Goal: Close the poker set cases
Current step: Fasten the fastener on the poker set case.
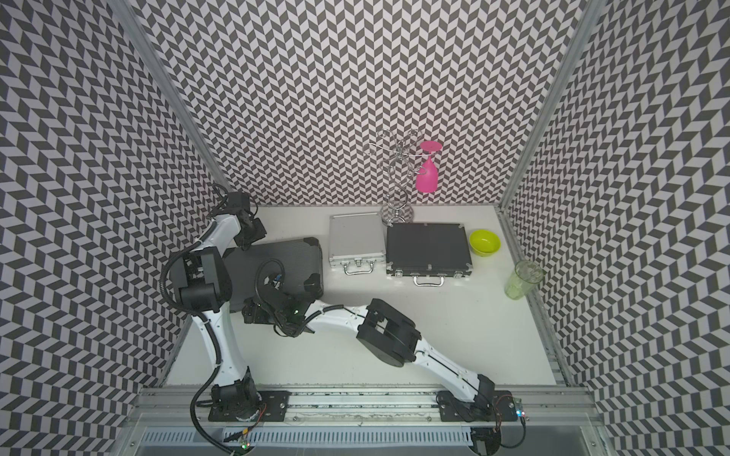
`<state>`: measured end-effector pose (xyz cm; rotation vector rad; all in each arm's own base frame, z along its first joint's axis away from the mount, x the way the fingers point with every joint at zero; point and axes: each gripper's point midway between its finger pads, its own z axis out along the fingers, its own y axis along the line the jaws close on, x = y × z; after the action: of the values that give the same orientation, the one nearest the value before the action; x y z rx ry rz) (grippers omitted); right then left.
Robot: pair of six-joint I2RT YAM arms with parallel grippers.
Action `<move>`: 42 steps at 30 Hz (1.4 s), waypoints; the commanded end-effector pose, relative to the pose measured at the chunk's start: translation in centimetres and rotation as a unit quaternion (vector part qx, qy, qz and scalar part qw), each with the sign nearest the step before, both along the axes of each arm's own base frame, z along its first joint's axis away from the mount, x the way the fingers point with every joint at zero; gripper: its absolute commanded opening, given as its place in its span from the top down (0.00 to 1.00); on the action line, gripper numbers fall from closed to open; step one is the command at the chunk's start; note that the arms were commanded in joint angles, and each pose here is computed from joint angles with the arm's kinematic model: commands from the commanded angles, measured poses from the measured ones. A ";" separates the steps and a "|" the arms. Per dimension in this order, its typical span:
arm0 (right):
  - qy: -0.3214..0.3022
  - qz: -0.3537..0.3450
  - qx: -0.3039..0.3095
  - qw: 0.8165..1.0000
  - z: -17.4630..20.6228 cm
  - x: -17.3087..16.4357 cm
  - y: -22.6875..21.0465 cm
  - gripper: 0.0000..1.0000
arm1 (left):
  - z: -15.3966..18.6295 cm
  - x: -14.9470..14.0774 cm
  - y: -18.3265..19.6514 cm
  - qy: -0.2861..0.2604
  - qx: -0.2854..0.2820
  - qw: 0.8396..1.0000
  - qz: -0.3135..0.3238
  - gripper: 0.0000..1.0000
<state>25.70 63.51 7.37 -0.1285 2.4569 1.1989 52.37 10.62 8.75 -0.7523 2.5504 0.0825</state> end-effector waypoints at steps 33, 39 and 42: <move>-0.120 0.064 -0.049 0.989 4.8 0.9 -12.7 0.12 | -2.1 -4.3 -1.9 0.063 -0.020 0.998 -0.005 0.59; -0.152 0.076 -0.047 0.984 8.6 0.7 -17.1 0.09 | 1.2 -3.5 -2.0 0.022 -0.019 1.000 -0.008 0.53; -0.172 0.078 -0.066 0.980 10.2 0.5 -18.6 0.08 | 4.0 -3.0 -2.3 -0.014 -0.024 1.000 -0.011 0.50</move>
<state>26.24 46.16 15.56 -0.4629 2.2980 1.0182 51.04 9.06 10.96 -0.7187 2.5232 0.0392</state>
